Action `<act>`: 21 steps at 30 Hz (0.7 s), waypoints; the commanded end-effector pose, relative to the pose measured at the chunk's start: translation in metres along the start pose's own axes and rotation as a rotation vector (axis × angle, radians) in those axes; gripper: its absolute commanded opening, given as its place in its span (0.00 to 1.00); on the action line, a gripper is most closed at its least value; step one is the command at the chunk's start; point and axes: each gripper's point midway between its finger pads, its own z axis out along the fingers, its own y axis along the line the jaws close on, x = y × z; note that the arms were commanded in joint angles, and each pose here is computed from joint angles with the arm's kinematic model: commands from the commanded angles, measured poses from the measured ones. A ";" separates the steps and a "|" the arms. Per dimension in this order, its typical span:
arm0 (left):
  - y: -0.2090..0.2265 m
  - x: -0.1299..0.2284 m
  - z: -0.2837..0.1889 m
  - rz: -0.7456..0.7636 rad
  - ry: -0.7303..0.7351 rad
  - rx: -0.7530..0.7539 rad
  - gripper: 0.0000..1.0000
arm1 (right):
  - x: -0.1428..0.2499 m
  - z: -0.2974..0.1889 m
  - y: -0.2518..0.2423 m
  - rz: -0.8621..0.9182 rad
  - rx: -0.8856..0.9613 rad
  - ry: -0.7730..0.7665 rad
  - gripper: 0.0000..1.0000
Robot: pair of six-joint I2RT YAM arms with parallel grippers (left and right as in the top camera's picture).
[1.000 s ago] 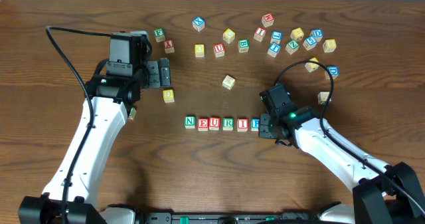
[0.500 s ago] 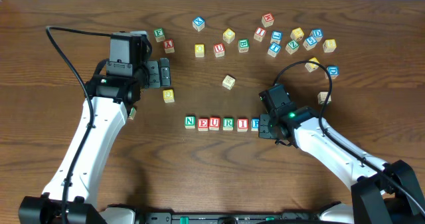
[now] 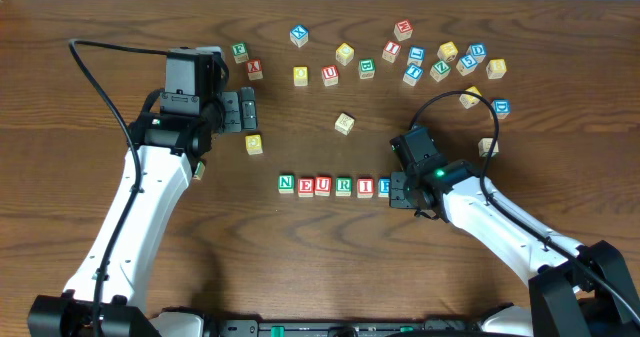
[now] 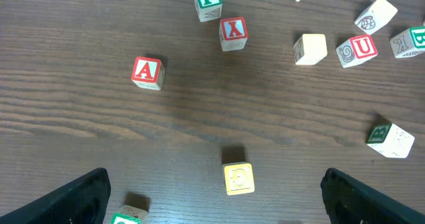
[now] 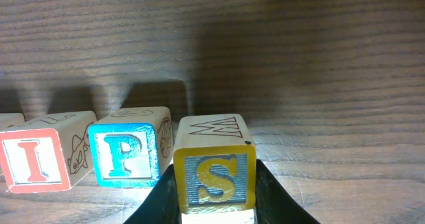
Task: Spell out NEURIPS
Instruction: 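Lower the yellow S block to the right of the P block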
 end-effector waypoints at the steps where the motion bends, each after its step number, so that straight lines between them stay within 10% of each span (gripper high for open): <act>1: 0.001 -0.013 -0.010 0.005 -0.041 -0.001 1.00 | 0.002 0.005 -0.005 -0.011 0.021 0.010 0.14; 21: 0.001 -0.013 -0.010 0.005 -0.041 -0.001 1.00 | 0.007 0.017 -0.005 -0.016 0.026 0.040 0.11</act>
